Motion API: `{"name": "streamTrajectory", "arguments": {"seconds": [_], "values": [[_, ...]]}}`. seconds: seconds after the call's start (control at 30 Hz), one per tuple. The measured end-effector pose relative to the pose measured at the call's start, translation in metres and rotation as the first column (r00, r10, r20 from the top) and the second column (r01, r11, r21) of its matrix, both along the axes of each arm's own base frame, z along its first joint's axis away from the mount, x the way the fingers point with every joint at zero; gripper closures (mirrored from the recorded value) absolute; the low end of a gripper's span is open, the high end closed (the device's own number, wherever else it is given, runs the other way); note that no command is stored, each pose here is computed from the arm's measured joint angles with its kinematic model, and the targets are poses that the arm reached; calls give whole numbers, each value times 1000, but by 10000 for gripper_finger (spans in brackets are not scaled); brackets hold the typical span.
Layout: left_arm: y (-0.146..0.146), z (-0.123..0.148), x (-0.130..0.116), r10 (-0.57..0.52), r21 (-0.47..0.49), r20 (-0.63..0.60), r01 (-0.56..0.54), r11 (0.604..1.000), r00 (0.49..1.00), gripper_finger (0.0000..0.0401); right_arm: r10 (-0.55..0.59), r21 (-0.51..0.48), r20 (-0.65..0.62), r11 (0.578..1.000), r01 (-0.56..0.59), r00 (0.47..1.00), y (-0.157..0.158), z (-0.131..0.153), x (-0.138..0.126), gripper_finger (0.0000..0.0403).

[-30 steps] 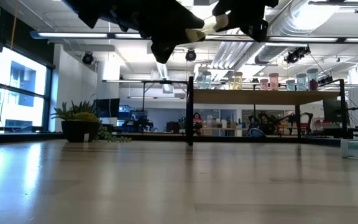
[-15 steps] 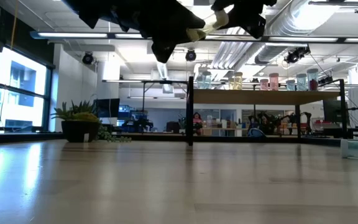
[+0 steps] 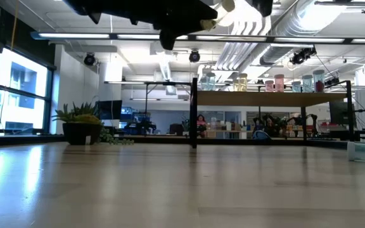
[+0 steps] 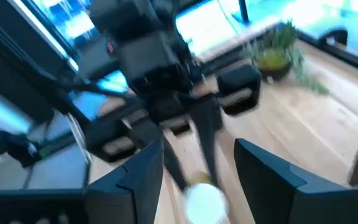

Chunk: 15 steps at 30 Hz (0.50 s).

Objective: Pick and place medicine bottles onto shelf by color
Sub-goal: Put the yellow pill bottle aligned with the other yellow pill bottles on the shelf

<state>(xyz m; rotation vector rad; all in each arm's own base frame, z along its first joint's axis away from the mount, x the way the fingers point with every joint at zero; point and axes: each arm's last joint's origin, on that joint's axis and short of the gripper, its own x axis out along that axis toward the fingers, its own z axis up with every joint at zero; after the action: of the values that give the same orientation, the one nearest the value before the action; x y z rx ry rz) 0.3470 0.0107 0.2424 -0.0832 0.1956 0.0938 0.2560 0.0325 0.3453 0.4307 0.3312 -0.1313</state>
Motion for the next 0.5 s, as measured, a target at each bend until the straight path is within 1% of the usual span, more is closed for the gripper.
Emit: {"name": "streamTrajectory", "arguments": {"seconds": [0.13,0.27,0.4,0.5], "values": [[3,6,1,107,50,63,-110,993,992,308,-29,-6,58,1000,29,998,-3,9,-5,215],[5,12,1,180,85,122,-190,978,976,308,-75,-23,64,997,77,995,-5,9,-4,215],[7,15,0,216,115,151,-234,965,965,309,-118,-58,63,991,121,991,-8,9,-4,215],[7,16,0,217,118,155,-236,965,964,309,-166,-99,66,980,172,984,-10,9,-4,215]]}}
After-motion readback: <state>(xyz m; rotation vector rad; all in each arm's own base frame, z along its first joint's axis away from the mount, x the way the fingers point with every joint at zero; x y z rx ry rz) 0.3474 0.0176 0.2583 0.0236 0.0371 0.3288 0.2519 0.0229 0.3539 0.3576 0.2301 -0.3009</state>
